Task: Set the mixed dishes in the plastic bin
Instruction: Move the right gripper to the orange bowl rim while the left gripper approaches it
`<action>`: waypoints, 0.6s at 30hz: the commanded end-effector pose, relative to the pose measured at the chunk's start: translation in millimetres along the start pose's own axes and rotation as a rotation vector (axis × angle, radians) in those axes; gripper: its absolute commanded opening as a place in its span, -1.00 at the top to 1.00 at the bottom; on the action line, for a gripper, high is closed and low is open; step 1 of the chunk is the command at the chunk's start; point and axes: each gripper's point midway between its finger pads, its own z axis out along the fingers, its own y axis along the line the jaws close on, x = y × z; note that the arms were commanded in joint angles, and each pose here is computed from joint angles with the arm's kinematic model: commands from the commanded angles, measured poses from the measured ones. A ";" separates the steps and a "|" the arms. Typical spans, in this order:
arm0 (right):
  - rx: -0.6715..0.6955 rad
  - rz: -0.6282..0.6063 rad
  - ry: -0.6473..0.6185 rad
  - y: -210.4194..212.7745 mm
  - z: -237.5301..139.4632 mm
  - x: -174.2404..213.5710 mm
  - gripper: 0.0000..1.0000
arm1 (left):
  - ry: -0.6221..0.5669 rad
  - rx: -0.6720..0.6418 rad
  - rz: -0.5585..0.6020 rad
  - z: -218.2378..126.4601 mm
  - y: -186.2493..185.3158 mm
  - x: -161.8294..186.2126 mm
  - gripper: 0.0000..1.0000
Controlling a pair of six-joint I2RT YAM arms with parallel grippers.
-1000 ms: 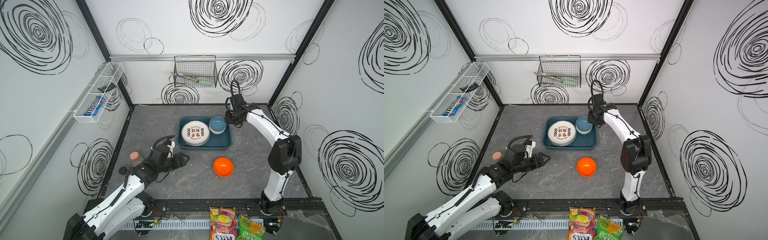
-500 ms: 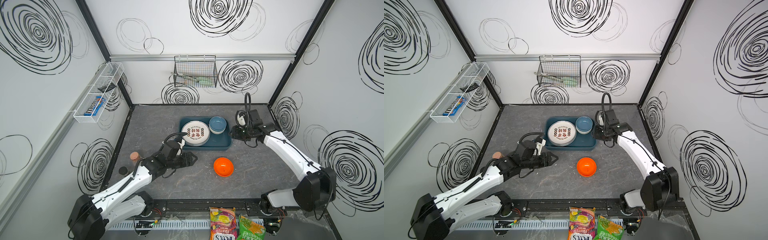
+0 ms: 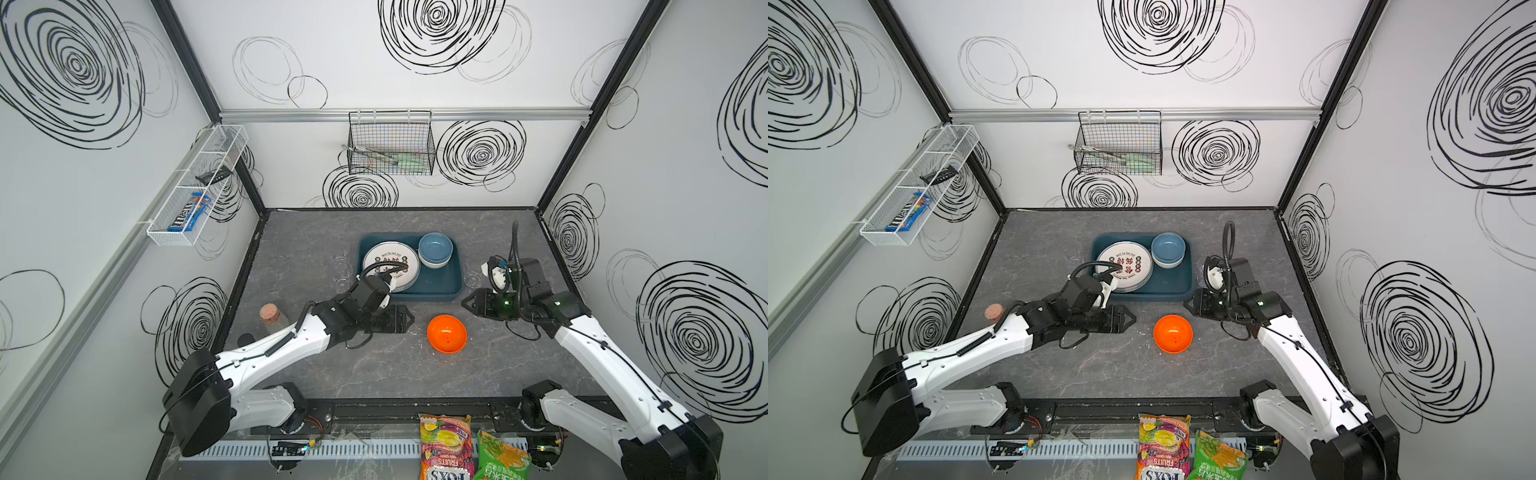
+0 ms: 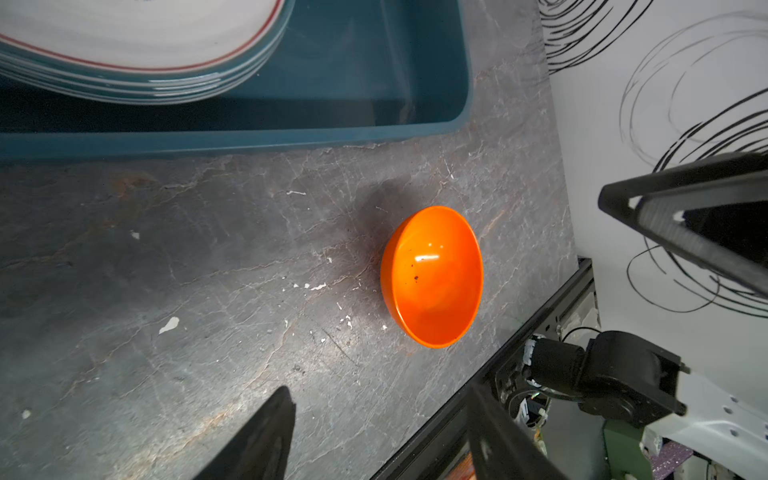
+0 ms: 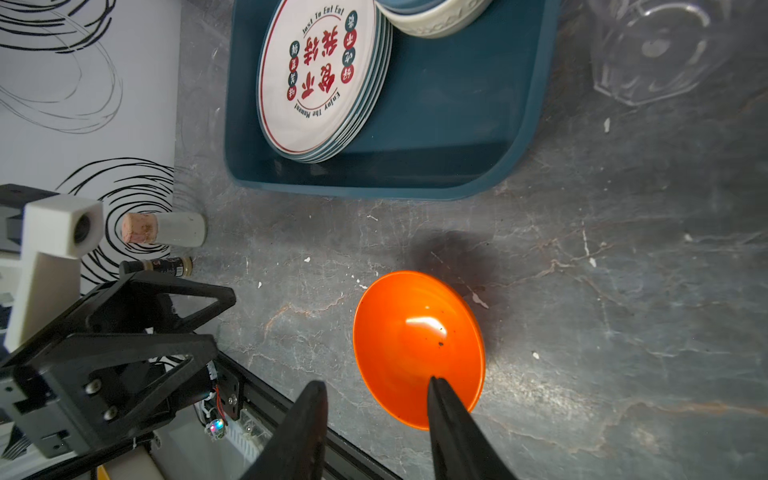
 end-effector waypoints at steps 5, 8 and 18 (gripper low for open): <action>-0.010 0.074 0.085 -11.9 -1.1 40.6 0.13 | 0.029 -0.057 0.094 26.5 -10.7 0.1 -0.35; -0.004 0.086 0.090 -19.3 2.9 49.8 0.11 | 0.057 -0.099 0.108 42.5 -6.1 4.2 -0.34; 0.023 0.109 0.096 -33.8 11.4 61.2 0.11 | 0.133 -0.124 0.149 87.0 -13.2 17.0 -0.37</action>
